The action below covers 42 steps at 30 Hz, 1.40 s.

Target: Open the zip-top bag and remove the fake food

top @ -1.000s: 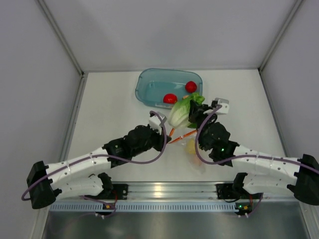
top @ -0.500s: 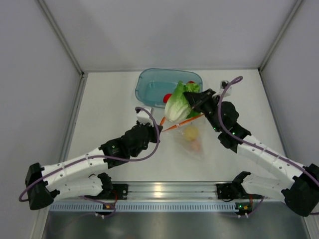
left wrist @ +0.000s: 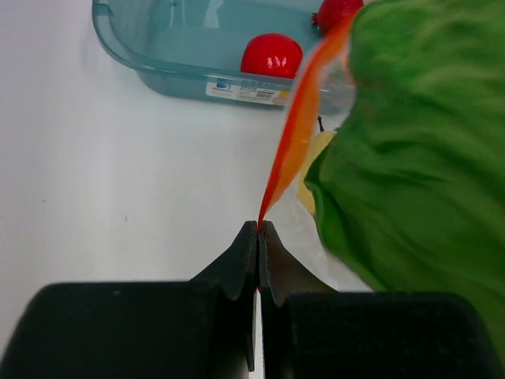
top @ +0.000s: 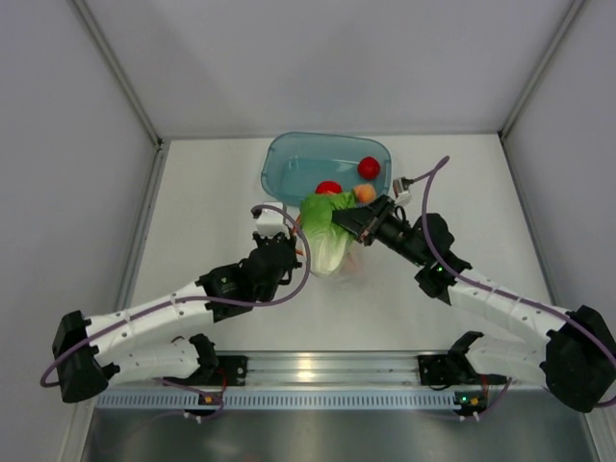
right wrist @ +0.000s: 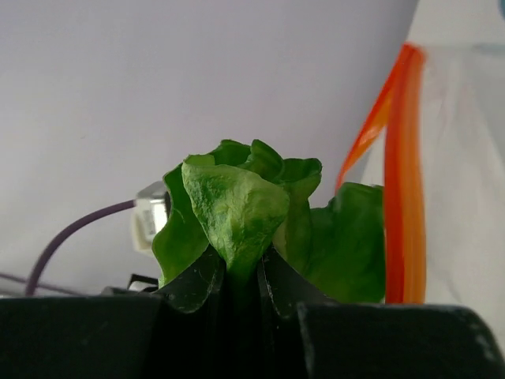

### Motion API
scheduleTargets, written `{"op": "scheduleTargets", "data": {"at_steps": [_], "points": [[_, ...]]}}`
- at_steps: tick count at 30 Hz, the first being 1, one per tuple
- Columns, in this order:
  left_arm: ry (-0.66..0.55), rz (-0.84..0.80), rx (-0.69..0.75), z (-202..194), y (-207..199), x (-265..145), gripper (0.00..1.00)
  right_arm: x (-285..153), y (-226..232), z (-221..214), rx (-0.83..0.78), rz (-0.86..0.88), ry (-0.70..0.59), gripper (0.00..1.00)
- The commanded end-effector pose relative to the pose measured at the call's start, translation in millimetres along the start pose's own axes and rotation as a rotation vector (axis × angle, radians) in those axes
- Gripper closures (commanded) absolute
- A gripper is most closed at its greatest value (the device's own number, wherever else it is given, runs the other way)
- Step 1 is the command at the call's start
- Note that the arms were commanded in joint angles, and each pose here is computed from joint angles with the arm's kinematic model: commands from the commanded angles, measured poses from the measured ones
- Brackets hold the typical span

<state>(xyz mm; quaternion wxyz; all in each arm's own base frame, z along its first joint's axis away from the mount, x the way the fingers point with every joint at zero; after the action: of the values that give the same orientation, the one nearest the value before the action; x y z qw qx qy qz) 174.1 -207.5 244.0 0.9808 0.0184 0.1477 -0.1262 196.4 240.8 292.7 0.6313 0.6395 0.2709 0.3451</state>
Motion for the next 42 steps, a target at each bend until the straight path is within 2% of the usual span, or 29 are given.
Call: {"op": "scheduleTargets", "data": {"at_steps": [1,8,11,15,18,22,23,26,31,37,42], "points": [[-0.009,0.084,-0.036,3.3,7.5,6.3,1.00,-10.2,60.1,-15.0,0.038,0.267,0.129,1.00],[0.058,0.161,-0.060,-11.9,27.8,15.7,1.00,-21.1,87.3,-11.5,0.018,0.313,0.165,1.00],[0.062,0.154,-0.067,-13.8,32.8,10.7,1.00,-22.0,94.0,3.2,-0.030,0.284,0.122,1.00],[0.072,0.172,-0.064,-16.3,43.1,1.2,1.00,-17.0,103.0,46.7,-0.182,0.211,0.035,1.00],[0.092,0.197,-0.045,-16.3,53.0,-4.0,1.00,-9.6,109.3,90.1,-0.210,0.175,0.006,1.00],[0.073,0.201,-0.056,-3.5,64.2,-13.2,1.00,14.1,94.2,153.4,-0.253,0.075,-0.044,1.00],[0.073,0.199,-0.051,-1.8,65.7,-15.7,1.00,18.3,87.9,168.8,-0.317,0.041,-0.081,1.00],[0.059,0.171,-0.052,11.2,68.3,-25.4,1.00,40.9,69.3,200.9,-0.394,-0.063,-0.147,1.00],[0.045,0.136,-0.036,31.6,72.3,-39.8,1.00,79.6,32.5,244.9,-0.410,-0.147,-0.210,1.00],[0.070,0.110,0.001,41.3,78.4,-54.8,1.00,130.5,-2.5,262.7,-0.452,-0.225,-0.282,1.00],[0.067,0.104,0.016,51.1,85.5,-67.5,1.00,178.4,-26.3,240.3,-0.467,-0.304,-0.426,1.00]]}}
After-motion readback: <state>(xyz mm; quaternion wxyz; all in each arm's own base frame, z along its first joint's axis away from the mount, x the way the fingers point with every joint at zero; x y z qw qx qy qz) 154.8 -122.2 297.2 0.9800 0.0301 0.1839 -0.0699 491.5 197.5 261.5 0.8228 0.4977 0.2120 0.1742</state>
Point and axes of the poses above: each gripper's point midway between its finger pads, its own x axis out along the fingers, its own y axis along the line the jaws close on, z = x × y, the point moved 8 cm from there along -x, back along the fingers, and after that the axes turned 14 degrees about x, right-handed, at the moved point
